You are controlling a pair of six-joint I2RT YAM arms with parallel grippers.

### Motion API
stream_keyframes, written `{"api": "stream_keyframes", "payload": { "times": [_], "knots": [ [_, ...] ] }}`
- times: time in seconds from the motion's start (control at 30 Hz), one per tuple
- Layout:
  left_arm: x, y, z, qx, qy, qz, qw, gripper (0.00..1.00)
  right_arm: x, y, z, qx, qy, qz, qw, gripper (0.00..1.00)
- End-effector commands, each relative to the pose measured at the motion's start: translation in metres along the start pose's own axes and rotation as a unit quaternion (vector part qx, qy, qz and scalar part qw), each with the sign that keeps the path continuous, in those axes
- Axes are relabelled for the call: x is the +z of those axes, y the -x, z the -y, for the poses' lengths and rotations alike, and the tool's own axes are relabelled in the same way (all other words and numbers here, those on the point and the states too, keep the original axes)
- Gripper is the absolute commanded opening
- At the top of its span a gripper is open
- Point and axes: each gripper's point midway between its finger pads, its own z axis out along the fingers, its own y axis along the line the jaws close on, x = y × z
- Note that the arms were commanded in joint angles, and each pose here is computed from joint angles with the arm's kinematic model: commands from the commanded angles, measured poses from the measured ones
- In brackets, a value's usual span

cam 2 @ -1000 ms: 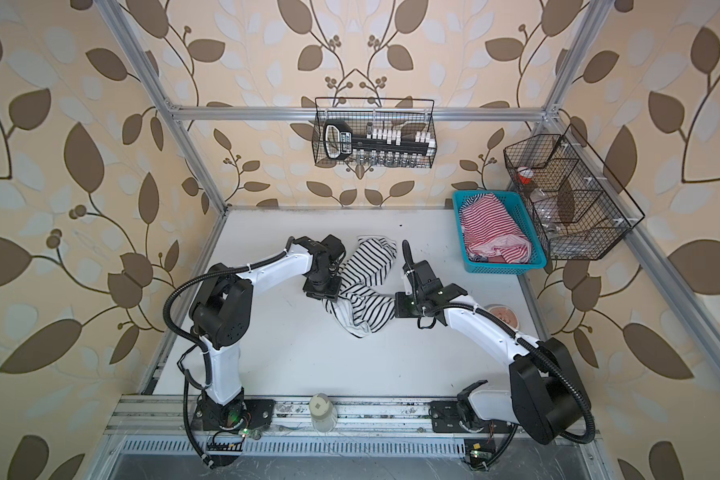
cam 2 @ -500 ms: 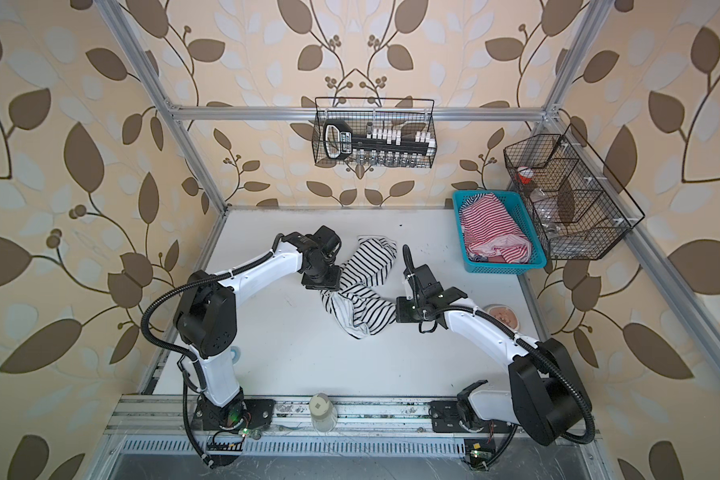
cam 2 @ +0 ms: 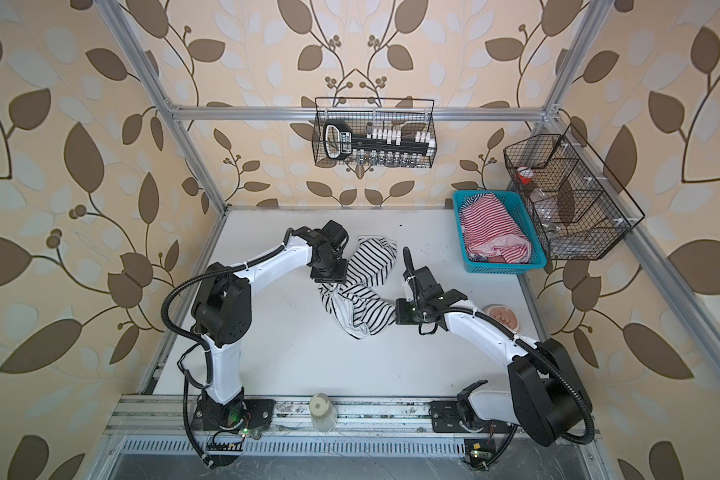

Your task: Fold and stack the tank tops

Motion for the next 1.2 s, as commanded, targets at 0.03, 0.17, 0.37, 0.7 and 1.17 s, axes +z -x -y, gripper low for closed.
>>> {"api": "stream_keyframes", "payload": {
  "times": [0.03,0.17,0.37,0.7,1.17],
  "knots": [
    [-0.005,0.000,0.007,-0.003,-0.007,-0.006,1.000,0.44,0.003,-0.009,0.000,0.003,0.006,-0.010,1.000,0.00],
    [-0.008,0.001,0.004,-0.004,0.002,-0.003,1.000,0.38,0.005,-0.010,0.001,0.004,0.006,-0.013,1.000,0.00],
    [-0.019,0.001,0.000,-0.002,0.011,0.008,1.000,0.36,0.006,-0.011,0.000,0.005,0.007,-0.014,1.000,0.00],
    [-0.025,0.002,-0.004,-0.001,0.023,0.014,1.000,0.33,0.006,-0.012,0.000,0.005,0.009,-0.015,1.000,0.00],
    [-0.029,0.001,-0.014,0.002,0.046,0.016,0.999,0.29,0.009,-0.015,-0.003,0.003,0.010,-0.019,1.000,0.00]
  ]
}}
